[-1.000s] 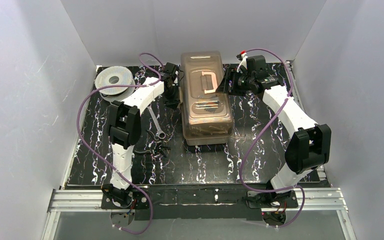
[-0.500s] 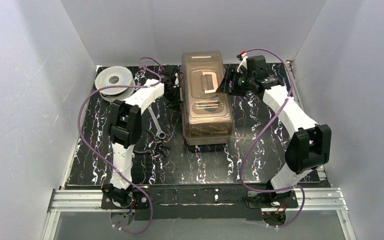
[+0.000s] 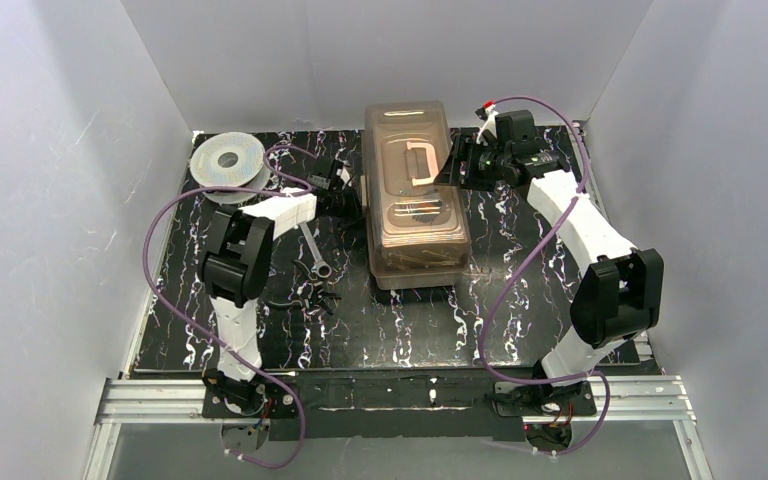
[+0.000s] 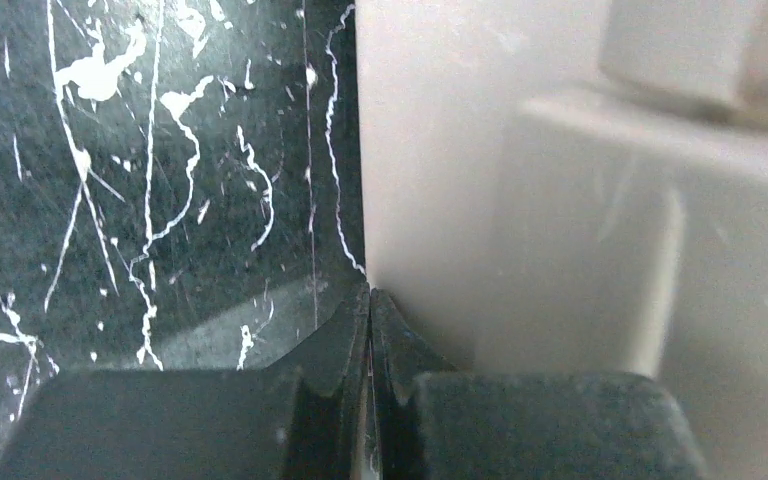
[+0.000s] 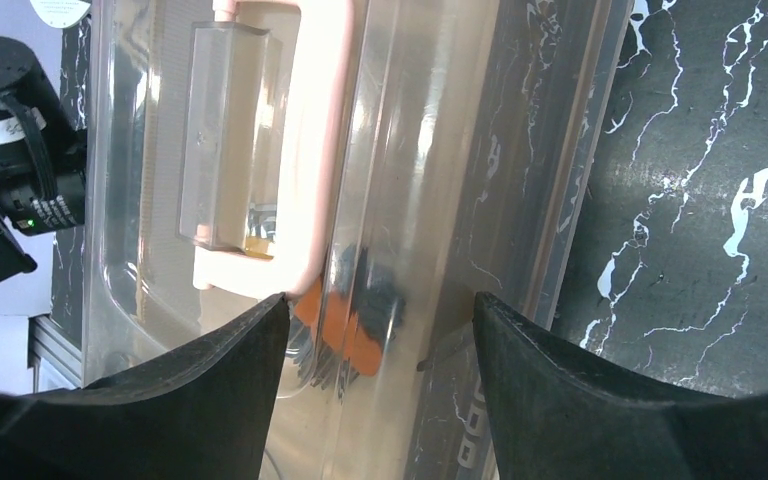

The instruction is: Pack the tool kit

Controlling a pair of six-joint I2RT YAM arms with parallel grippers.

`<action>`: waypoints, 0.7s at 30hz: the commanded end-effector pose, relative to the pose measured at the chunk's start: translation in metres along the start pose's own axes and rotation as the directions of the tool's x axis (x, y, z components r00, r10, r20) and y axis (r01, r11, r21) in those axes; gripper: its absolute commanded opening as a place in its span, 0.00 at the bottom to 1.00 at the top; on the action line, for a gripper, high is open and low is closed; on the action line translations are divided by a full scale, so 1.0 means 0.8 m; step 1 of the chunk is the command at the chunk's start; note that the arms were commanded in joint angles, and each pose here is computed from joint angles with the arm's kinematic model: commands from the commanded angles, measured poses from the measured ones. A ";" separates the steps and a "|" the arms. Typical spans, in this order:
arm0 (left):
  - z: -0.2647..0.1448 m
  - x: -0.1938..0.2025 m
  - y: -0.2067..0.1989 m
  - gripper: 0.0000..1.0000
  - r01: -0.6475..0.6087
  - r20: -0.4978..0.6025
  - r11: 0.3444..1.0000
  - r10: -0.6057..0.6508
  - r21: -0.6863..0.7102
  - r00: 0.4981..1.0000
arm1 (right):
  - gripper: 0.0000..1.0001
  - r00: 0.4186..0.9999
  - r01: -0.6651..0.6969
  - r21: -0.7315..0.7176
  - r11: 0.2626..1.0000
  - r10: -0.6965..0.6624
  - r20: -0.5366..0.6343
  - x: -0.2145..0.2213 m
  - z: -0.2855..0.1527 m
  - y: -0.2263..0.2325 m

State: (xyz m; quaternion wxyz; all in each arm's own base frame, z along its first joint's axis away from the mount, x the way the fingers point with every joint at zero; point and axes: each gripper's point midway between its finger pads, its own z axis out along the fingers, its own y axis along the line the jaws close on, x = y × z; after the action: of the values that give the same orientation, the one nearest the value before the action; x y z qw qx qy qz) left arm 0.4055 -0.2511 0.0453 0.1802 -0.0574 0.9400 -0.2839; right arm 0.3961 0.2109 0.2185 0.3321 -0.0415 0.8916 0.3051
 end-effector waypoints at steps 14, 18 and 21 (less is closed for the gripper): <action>-0.177 -0.023 -0.030 0.12 -0.114 0.357 0.990 0.135 -0.080 0.924 | 0.79 0.983 -0.011 0.009 1.000 0.009 0.185 -0.025 -0.085 0.019; -0.171 -0.027 -0.017 0.11 -0.093 0.357 0.988 0.132 -0.125 0.925 | 0.79 0.980 -0.036 0.027 0.999 0.030 0.199 -0.020 -0.091 0.008; -0.165 -0.039 -0.006 0.08 -0.065 0.384 0.983 0.129 -0.174 0.914 | 0.78 0.978 -0.044 0.043 0.998 0.034 0.204 -0.019 -0.095 0.004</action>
State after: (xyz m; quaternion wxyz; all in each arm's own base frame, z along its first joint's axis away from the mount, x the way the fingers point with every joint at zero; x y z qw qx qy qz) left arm 0.3770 -0.2032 0.1832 0.3736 -0.0538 0.8918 -0.2495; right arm 0.3614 0.1780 0.2763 0.4063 -0.0057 0.8613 0.3051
